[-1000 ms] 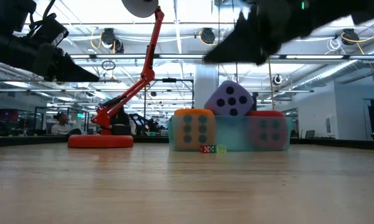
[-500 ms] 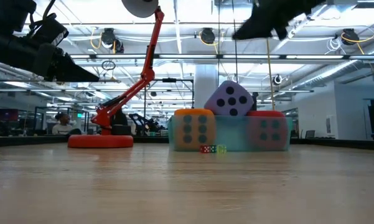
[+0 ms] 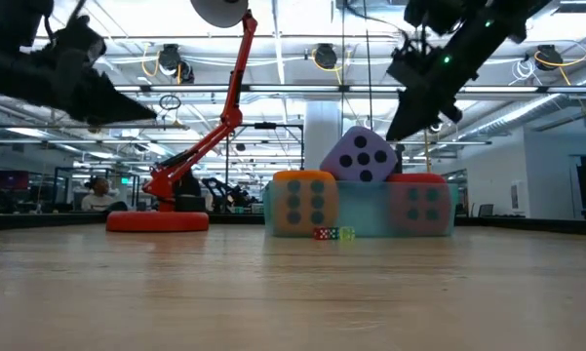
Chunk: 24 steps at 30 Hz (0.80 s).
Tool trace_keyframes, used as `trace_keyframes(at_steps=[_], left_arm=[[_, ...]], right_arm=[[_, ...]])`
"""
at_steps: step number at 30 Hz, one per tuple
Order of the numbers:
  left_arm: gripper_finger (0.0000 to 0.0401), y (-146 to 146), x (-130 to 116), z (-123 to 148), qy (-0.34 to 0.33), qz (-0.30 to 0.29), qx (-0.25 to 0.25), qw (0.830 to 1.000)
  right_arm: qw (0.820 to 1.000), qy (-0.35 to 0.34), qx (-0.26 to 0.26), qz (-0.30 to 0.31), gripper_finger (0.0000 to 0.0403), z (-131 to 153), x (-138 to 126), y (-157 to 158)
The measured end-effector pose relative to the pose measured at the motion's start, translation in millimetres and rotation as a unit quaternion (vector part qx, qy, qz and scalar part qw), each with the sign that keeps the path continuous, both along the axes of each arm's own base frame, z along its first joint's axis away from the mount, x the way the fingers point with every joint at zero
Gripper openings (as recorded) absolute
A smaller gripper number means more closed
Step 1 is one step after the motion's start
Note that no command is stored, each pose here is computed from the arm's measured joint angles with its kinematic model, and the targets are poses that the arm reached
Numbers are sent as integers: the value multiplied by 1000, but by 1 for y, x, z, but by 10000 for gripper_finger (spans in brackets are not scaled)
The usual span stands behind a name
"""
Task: Pick & Place Dice
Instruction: Put the small yellow dice into the bin
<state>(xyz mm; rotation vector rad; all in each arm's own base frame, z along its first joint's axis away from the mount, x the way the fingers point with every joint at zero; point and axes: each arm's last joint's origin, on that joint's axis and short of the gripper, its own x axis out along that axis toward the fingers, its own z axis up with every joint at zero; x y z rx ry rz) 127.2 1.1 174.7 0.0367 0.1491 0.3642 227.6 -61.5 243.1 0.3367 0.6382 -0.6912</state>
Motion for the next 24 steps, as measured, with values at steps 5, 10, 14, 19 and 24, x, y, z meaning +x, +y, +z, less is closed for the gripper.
trace_keyframes(at_steps=[5, 10, 14, 19, 24], left_arm=[[26, -3, 2, 17, -62, -53, 64, 995], [26, -6, 3, 19, -85, -103, 35, 990], [26, -7, 3, 19, -92, -126, 7, 988], [26, -7, 3, 18, -99, -122, -39, 987], [26, -7, 3, 16, -98, -119, -77, 985]], right_arm=[[998, 16, 60, 0, 44, -12, -1, -21], [998, 29, 64, 3, 44, -18, 0, -32], [997, 39, 69, 3, 44, -23, 1, -35], [997, 51, 59, 17, 44, -30, 8, -38], [996, 69, 57, 21, 44, -38, 11, -41]])
